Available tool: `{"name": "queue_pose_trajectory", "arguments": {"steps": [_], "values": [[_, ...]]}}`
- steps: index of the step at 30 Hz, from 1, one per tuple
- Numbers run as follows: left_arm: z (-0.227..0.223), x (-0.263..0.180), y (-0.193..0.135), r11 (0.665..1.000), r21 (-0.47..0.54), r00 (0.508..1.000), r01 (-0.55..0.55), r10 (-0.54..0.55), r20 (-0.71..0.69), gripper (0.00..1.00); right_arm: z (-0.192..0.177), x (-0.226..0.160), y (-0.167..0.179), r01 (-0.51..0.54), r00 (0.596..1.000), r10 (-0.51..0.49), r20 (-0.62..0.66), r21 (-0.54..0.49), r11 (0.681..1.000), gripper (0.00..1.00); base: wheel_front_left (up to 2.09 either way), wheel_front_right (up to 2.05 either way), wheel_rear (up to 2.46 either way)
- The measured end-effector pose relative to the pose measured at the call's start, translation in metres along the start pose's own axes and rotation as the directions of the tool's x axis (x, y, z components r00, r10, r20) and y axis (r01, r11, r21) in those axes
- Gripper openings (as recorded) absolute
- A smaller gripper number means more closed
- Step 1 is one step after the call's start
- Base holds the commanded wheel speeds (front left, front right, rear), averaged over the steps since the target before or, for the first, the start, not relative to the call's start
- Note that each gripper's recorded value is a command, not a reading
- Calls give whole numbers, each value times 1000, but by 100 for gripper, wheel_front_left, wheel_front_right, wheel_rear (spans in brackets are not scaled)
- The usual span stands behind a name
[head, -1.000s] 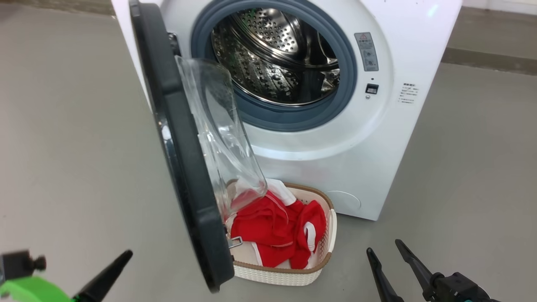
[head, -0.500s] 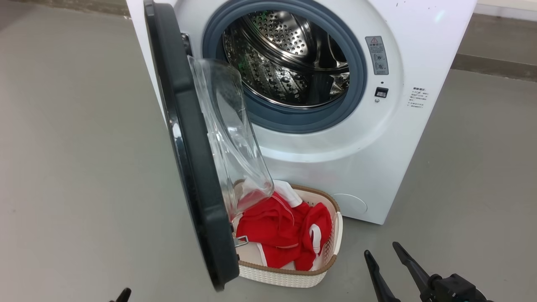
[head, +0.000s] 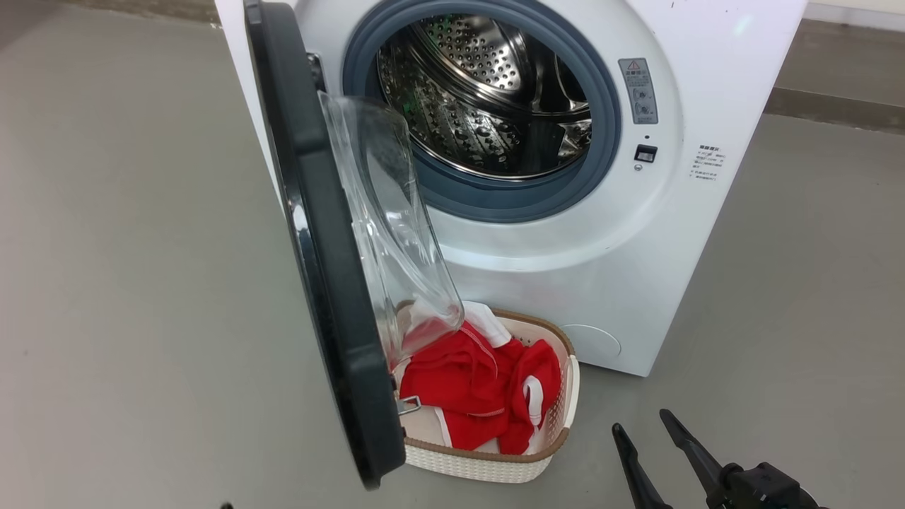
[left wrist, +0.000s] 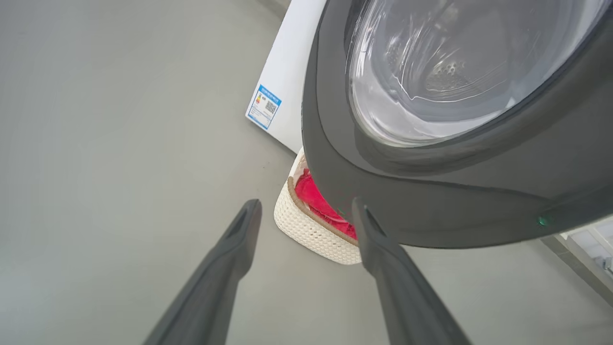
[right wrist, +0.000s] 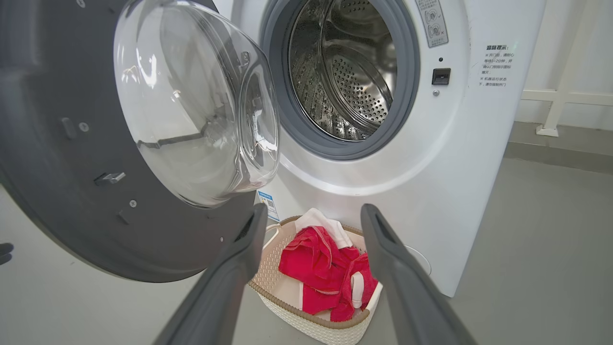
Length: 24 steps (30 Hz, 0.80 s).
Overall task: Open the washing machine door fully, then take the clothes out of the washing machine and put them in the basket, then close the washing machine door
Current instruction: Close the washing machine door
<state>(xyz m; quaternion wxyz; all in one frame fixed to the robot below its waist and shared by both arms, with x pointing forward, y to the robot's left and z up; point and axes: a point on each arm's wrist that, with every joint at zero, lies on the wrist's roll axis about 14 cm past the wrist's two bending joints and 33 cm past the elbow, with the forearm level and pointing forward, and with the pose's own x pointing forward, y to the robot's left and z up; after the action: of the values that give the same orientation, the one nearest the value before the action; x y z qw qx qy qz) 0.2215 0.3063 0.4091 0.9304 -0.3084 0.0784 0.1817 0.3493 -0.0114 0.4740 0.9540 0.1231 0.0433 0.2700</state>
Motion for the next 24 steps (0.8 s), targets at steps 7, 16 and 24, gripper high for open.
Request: {"name": "queue_pose_trajectory", "arguments": {"steps": [7,16,24], "values": [[34,0,-16,971,241,988,5,-43,150,100,2,0,-1,5,1000,-5,4,4,1000,100,0,0,0],[55,-14,-39,900,434,963,-36,-84,256,100,4,0,-3,11,1000,-11,10,2,1000,100,0,0,0],[46,-21,-40,891,451,965,-50,-72,250,100,6,0,-4,15,1000,-15,16,0,1000,100,0,0,0]]}}
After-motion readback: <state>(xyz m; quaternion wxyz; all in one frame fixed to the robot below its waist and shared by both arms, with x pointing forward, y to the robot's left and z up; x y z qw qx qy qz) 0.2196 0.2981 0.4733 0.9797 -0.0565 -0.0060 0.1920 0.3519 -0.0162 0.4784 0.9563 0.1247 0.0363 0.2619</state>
